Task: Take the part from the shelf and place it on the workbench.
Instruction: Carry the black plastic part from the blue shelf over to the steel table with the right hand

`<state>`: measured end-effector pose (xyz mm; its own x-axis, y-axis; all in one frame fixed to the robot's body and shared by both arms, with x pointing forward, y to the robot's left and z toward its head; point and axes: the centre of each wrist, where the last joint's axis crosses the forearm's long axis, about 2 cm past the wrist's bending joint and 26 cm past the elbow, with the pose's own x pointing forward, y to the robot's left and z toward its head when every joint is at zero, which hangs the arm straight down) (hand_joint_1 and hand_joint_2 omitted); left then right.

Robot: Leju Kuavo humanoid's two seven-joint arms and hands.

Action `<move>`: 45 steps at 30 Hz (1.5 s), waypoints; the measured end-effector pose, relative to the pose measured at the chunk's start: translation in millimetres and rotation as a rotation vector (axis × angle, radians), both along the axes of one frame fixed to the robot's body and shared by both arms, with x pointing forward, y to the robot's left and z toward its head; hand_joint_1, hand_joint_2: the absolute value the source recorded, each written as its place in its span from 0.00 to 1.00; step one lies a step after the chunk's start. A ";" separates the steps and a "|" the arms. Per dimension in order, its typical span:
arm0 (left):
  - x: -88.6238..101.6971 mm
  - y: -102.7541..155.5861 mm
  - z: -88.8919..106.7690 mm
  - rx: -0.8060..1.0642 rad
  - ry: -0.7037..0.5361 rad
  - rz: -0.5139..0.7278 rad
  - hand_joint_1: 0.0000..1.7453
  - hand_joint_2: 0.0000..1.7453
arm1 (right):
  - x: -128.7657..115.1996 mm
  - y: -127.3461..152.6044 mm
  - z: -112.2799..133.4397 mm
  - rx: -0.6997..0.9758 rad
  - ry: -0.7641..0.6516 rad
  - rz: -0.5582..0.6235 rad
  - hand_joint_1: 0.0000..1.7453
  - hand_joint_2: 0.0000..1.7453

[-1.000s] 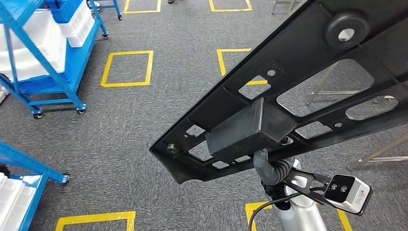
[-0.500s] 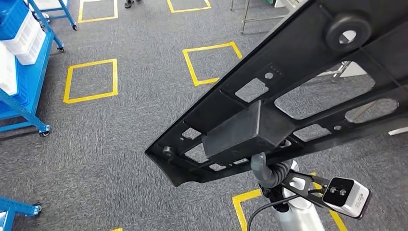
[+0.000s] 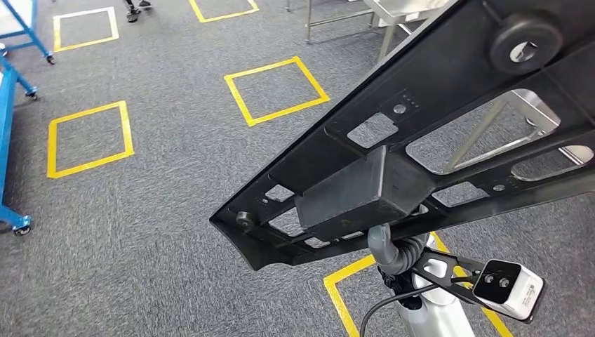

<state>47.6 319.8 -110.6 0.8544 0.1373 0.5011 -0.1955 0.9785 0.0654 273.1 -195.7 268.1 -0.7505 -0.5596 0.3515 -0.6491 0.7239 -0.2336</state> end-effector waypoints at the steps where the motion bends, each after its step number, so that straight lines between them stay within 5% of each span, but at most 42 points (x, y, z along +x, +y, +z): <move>1: 1.1 0.0 0.1 -0.001 -0.003 -0.001 0.00 1.00 | 0.0 -0.3 0.0 0.001 0.000 0.000 1.00 1.00; 45: -3.6 -1.4 -0.4 0.026 0.036 0.010 0.00 1.00 | 9.8 3.3 -8.8 0.073 0.079 0.005 1.00 1.00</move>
<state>44.0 318.4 -111.0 0.8709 0.1328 0.4731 -0.2020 0.9744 0.0983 282.8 -192.4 259.2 -0.7191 -0.5894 0.3682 -0.6671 0.7338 -0.1282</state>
